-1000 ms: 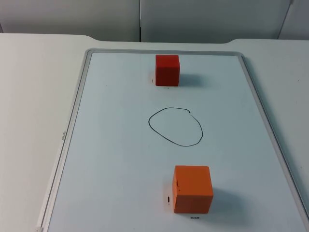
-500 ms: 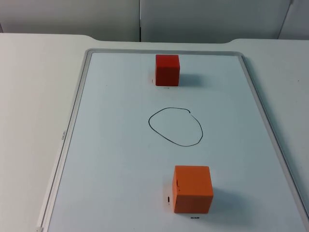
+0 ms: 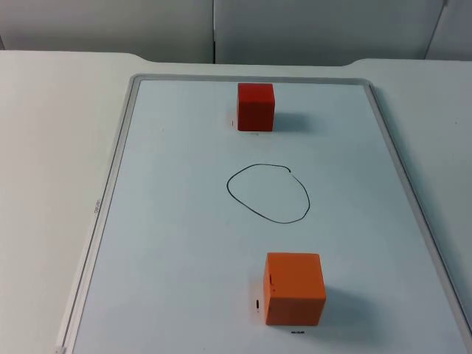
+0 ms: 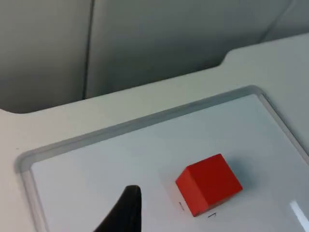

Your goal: Pick up one cube with the left hand and another cube with the right hand. First place the cube in the right hand at the target position, then stack the cube in the left hand on top.

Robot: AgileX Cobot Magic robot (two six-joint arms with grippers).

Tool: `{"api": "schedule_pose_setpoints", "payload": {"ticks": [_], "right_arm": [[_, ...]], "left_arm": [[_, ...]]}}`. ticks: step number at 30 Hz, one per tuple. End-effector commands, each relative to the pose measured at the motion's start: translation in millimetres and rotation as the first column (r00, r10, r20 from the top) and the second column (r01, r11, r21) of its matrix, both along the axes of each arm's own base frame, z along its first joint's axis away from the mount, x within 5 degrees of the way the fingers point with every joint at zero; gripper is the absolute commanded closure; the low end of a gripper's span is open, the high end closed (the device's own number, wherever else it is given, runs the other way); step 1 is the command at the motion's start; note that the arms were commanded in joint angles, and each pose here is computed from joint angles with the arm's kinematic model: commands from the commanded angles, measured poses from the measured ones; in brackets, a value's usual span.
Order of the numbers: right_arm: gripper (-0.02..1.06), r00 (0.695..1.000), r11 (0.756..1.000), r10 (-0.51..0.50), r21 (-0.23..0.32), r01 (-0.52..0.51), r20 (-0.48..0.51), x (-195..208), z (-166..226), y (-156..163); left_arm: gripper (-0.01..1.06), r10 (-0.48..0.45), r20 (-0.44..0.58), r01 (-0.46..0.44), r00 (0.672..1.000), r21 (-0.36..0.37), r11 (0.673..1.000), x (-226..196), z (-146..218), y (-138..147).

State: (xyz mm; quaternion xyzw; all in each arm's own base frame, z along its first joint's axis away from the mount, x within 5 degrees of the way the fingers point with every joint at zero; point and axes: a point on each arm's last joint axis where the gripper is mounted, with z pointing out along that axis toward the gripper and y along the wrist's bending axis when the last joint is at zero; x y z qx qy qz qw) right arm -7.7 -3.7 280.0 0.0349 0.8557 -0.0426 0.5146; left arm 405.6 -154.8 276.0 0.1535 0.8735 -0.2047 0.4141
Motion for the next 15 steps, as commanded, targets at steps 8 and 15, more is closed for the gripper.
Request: {"api": "schedule_pose_setpoints", "payload": {"ticks": [8, 15], "right_arm": [[0.00, 1.000, 1.000, 0.008, -0.002, -0.008, 0.005, 0.9, -1.6, 0.4], [0.00, 1.000, 1.000, 0.008, -0.002, -0.008, 0.005, 0.9, -1.6, 0.4]], "left_arm": [[0.01, -0.010, -0.195, 0.023, 0.981, 0.069, 0.997, 48.3, -55.7, -56.9], [0.01, 0.015, -0.240, 0.029, 0.971, 0.180, 0.983, 66.3, -85.2, -97.4]]}}
